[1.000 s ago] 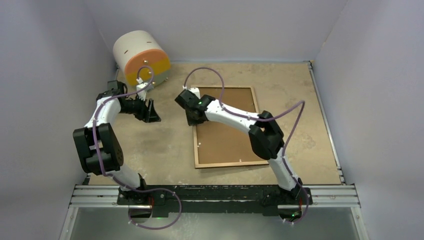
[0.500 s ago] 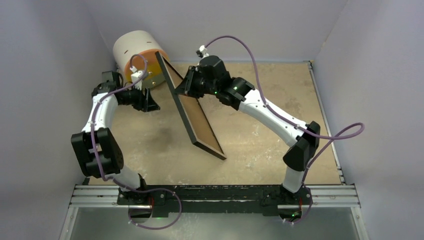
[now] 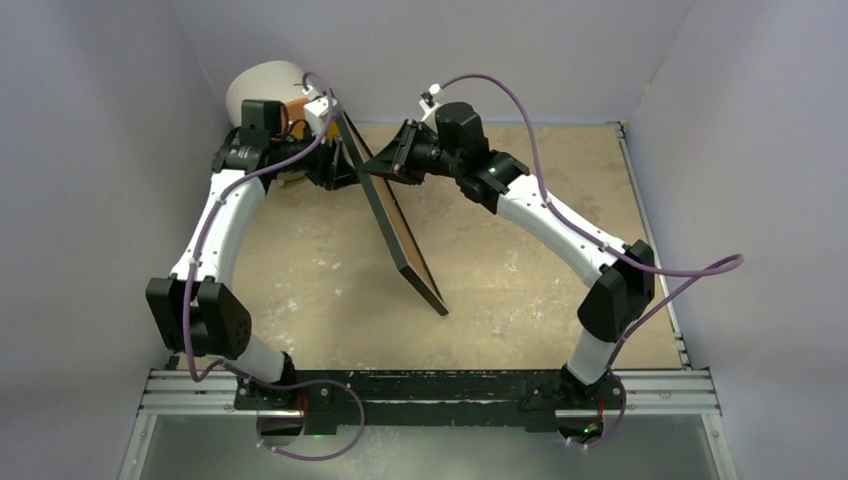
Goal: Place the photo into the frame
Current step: Turn over the photo frame at the center of the board.
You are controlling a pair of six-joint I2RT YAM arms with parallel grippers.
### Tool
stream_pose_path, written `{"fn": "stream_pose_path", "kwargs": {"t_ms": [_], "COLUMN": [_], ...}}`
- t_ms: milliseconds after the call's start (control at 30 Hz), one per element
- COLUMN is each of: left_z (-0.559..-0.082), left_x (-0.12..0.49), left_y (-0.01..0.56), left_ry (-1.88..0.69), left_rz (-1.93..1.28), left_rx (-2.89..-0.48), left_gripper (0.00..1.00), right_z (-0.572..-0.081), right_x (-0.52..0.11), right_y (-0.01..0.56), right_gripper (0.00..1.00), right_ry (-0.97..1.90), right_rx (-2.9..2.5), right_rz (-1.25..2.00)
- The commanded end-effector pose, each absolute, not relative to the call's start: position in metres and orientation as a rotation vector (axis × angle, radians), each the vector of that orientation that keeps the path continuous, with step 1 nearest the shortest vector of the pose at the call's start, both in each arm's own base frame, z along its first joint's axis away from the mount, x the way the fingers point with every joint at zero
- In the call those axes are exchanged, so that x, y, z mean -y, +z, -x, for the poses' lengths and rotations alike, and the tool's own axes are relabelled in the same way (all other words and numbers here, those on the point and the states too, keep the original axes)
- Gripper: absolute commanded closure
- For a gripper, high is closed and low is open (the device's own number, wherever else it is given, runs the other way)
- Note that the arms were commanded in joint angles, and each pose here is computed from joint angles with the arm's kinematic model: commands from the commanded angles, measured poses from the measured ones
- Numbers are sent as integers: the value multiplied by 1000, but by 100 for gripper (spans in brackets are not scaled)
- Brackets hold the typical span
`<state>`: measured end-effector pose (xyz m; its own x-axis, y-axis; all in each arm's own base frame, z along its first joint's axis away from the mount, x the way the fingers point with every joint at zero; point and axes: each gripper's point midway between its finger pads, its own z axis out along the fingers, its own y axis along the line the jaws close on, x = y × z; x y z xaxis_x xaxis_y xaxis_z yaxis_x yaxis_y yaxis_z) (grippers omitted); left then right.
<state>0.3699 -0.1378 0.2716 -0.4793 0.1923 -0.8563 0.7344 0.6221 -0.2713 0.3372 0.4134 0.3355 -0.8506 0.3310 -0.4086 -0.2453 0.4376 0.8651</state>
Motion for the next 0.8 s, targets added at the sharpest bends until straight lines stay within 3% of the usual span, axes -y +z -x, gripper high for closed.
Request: {"fn": "stream_pose_path", "kwargs": {"t_ms": [0,233,300,600,767], "left_z": [-395,-414,-417,-439,-446], "left_x": [154,179,188,219,224], "left_y": [291,295,293,278,266], "left_ry": [-768,-740,-737,-712,-701], "left_rz": [-724,-767,-783,-843,-854], "left_rx": [-1967,-1975,-1982,-2019,-2044], "left_gripper": [50,50,50,50,50], "right_z": [-336,-344,-343,-345,-356], "right_x": [-389,-366,-360,-324,-291], "right_y": [352,350,346,327,312], "right_gripper": [79,35,29,28,46], "right_ry": [1418,1351,1271,912,667], "right_rx": [-2115,-2154,-2197,-2287,-2305], "right_rz": [-33,46,100,311,287]}}
